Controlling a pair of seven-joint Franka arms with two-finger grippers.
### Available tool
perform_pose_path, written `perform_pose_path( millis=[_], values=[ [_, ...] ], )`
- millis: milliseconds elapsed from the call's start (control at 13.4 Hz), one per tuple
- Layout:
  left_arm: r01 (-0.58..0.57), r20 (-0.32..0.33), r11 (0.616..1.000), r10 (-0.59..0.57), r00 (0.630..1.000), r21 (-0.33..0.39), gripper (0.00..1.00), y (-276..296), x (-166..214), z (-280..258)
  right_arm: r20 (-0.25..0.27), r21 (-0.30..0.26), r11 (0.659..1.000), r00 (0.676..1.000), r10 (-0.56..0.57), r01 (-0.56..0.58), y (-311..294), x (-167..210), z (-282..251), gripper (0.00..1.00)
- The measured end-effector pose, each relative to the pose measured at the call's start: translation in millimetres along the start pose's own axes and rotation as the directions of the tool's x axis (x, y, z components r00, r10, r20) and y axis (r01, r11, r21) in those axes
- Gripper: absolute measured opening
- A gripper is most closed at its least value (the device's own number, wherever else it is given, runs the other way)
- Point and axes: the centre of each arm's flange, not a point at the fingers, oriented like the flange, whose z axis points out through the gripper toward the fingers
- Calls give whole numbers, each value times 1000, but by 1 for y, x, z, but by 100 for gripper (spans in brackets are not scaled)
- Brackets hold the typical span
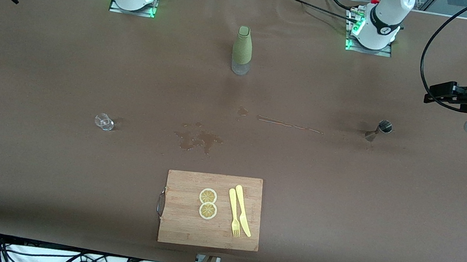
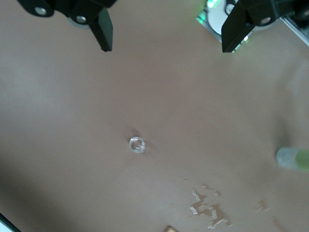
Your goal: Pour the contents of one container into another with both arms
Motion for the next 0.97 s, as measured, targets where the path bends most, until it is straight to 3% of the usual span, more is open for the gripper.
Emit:
perform_pose_path(
  millis=[523, 972],
  values=[
    [1, 0, 1000, -1, 1000, 10, 100, -1, 0, 0, 7, -70, 968, 970, 241, -240, -8, 14, 1, 100],
    [0, 0, 1000, 0, 1000, 10, 100, 0, 0, 0, 20, -154, 951, 961, 274, -268, 3, 17, 5, 100]
  ],
)
